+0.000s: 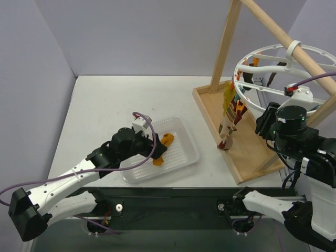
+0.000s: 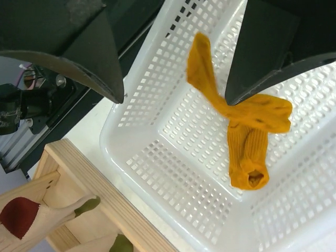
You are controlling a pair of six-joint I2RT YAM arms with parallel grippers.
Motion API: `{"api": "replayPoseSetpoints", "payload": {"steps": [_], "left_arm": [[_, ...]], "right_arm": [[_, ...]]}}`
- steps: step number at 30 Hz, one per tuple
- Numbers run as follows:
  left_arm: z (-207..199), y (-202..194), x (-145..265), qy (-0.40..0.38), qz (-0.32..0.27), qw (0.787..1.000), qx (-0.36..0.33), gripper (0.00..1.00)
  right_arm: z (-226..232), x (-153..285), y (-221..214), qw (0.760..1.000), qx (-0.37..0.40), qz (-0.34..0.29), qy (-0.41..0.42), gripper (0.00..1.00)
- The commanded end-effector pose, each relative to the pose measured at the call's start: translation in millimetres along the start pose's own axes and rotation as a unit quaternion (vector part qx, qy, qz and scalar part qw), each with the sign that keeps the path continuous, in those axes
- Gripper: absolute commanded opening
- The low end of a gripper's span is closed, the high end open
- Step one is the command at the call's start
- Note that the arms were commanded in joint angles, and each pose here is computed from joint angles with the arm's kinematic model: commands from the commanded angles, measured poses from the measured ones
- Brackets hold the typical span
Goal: Remove the socks clipped to the hanger
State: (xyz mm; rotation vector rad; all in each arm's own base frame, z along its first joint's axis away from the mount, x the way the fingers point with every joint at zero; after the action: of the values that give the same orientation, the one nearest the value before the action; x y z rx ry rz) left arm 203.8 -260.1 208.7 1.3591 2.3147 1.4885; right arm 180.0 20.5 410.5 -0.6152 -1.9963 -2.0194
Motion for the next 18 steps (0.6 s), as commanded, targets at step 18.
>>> {"api": "replayPoseSetpoints", "payload": {"steps": [18], "left_arm": [[-143.2, 59.4, 4.9, -0.251, -0.143, 0.953, -0.093, 0.97]], "right_arm": [[1.5, 16.7, -1.5, 0.999, -0.012, 0.016, 0.033, 0.0]]}}
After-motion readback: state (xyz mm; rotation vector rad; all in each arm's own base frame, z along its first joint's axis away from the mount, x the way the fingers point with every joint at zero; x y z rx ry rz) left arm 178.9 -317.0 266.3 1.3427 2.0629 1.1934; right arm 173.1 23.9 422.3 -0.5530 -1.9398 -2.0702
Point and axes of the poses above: each gripper's point midway between its finger pads, its own x axis back along the fingers, its own z axis along the line the jaws close on, y = z × x, the point moved 1 cm from there along x, back along the fingers, and after that the axes turned 6 degrees about x, right-handed, at the moved point
